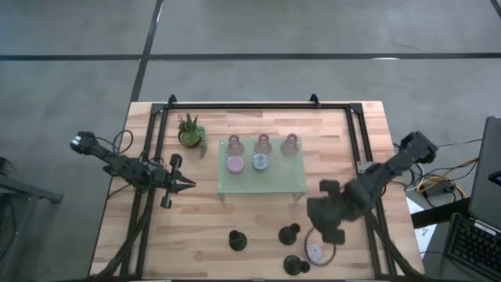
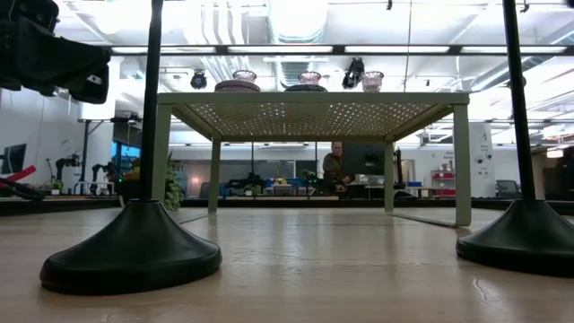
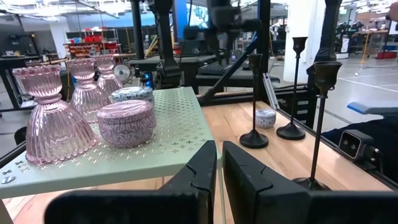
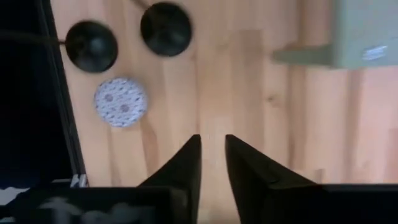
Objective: Pick & Place candle stick holders
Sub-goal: Put the red scented candle on the shelf
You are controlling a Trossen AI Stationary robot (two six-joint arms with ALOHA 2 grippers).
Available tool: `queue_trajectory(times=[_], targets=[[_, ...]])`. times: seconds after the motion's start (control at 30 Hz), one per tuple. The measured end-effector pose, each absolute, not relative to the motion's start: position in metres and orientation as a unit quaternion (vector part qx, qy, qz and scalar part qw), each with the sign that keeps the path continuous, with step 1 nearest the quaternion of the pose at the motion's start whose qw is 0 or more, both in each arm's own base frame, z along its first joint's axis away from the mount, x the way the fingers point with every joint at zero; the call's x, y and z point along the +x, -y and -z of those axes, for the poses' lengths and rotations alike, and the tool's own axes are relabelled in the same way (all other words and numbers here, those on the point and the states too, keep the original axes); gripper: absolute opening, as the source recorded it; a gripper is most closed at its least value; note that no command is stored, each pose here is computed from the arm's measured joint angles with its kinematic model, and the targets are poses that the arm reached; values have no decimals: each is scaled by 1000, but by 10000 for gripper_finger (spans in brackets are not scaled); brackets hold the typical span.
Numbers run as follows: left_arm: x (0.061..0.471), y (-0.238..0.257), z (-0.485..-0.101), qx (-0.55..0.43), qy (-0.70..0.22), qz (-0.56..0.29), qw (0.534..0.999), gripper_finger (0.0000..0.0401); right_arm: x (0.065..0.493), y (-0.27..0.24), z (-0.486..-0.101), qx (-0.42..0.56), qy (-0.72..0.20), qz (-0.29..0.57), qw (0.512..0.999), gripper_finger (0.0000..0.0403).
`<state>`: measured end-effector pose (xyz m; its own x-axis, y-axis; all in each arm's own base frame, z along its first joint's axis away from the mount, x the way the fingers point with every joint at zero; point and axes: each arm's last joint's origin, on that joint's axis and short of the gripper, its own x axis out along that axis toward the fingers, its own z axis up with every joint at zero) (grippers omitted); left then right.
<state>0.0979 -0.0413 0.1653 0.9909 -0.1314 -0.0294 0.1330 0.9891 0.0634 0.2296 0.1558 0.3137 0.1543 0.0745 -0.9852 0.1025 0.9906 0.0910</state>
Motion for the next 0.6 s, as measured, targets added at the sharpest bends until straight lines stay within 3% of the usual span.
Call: queue_trajectory(times=[0.4,0.6], targets=[[98,41,-165,34,-15,66,997,32,240,-224,-261,62,-645,-6,761,233],[98,41,-165,34,-16,67,997,32,243,-240,-232,48,-680,1,732,328]])
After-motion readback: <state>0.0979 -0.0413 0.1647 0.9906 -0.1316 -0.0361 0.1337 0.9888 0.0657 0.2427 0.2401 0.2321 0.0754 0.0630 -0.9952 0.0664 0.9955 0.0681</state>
